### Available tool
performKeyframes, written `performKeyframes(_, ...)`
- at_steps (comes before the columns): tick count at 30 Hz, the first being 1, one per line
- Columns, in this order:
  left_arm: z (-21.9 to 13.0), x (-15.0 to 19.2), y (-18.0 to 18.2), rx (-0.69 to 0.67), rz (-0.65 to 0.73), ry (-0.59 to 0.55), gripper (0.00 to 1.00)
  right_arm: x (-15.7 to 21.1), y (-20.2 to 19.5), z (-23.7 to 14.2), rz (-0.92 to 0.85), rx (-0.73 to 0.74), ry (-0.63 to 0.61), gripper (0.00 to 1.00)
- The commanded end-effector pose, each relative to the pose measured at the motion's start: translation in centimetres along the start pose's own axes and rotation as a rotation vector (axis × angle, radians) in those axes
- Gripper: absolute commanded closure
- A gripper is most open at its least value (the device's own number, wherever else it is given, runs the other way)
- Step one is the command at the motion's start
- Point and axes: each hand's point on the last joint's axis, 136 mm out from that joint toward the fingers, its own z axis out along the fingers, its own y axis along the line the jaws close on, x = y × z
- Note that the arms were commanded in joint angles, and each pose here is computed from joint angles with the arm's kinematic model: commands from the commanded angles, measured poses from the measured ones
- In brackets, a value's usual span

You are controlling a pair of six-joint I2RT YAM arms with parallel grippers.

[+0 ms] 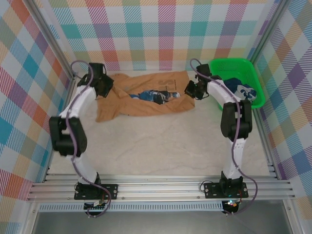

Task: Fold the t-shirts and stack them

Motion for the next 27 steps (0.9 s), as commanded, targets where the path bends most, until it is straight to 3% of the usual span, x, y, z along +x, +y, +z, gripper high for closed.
performKeyframes(1, -4.3, 7.7, 8.3, -0.187, 0.079, 0.091, 1.0, 6.4, -2.2, -1.7, 0.01, 0.028, 0.095, 1.0)
performKeyframes(4, -7.2, 13.7, 14.5, -0.259, 0.058, 0.143, 1.0, 11.6, -6.7, -3.3, 0.048, 0.119, 0.128, 1.0)
performKeyframes(8, -7.8, 17.5, 21.1, -0.335, -0.018, 0.178, 1.0, 16.5, -11.1, -4.1, 0.084, 0.196, 0.159, 1.0)
performKeyframes(18, -4.5, 17.9, 20.4, -0.371, 0.007, 0.194, 1.0, 19.6, -16.8, -2.9, 0.13, 0.43, 0.246, 1.0)
performKeyframes(19, -5.0, 17.7, 20.4, -0.384, 0.009, 0.186, 0.94, 19.6, -17.2, -3.3, 0.138, 0.458, 0.243, 1.0)
performKeyframes(21, -6.5, 16.9, 20.2, -0.401, 0.011, 0.158, 0.67, 19.4, -17.6, -4.3, 0.141, 0.494, 0.22, 0.97)
performKeyframes(22, -7.7, 16.2, 19.8, -0.399, 0.02, 0.129, 0.55, 19.3, -17.5, -4.9, 0.141, 0.494, 0.206, 0.87)
performKeyframes(25, -11.7, 13.8, 18.1, -0.361, 0.033, 0.041, 0.31, 18.6, -16.2, -7.8, 0.13, 0.468, 0.122, 0.57)
performKeyframes(27, -13.8, 12.5, 17.2, -0.35, 0.022, 0.008, 0.28, 17.9, -15.3, -10.1, 0.135, 0.45, 0.05, 0.47)
